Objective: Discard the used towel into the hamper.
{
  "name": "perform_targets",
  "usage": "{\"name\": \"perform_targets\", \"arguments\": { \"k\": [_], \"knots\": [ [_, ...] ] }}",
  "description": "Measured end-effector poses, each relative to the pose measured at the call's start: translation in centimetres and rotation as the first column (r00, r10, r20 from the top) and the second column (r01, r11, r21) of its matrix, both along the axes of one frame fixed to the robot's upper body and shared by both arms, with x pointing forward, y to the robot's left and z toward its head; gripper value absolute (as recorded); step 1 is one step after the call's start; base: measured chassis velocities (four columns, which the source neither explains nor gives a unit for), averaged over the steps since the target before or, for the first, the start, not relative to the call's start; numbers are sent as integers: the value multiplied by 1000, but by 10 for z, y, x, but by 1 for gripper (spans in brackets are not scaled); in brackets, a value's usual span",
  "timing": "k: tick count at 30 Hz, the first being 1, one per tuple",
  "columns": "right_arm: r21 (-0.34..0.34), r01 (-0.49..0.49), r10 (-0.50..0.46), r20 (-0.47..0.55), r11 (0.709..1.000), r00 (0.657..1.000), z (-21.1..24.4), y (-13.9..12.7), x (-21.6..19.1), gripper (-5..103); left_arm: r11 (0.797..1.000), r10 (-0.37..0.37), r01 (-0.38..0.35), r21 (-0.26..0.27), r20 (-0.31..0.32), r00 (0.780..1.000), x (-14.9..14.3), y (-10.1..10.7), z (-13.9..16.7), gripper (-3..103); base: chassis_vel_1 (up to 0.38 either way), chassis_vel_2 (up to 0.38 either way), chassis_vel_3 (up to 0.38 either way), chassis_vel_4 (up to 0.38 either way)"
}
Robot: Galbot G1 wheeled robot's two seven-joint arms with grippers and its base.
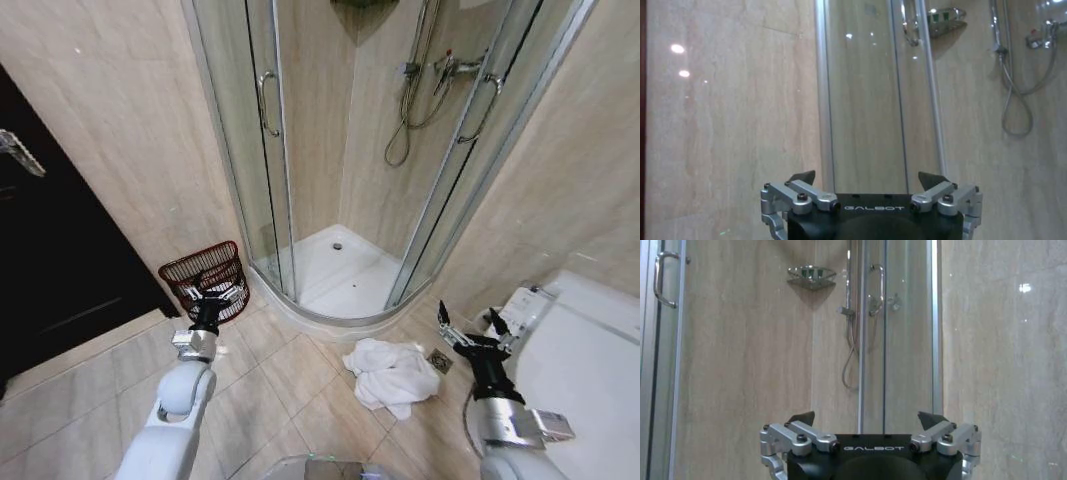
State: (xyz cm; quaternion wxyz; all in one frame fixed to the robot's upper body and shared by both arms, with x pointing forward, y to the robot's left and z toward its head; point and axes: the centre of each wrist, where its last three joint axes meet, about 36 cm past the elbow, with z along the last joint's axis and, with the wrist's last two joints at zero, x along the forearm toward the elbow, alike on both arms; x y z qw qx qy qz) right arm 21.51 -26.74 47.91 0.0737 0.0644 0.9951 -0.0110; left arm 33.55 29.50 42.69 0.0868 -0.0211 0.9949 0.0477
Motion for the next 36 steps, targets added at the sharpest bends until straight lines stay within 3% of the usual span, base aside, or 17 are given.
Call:
{"name": "perform_targets", "arguments": {
  "k": [36],
  "knots": [
    [-13, 6, -6, 15, 1000, 1000, 8, 3, 1, 100, 1000, -19, 19, -21, 16, 1000, 5, -6, 12, 100, 0, 0, 0, 0]
  ]
}}
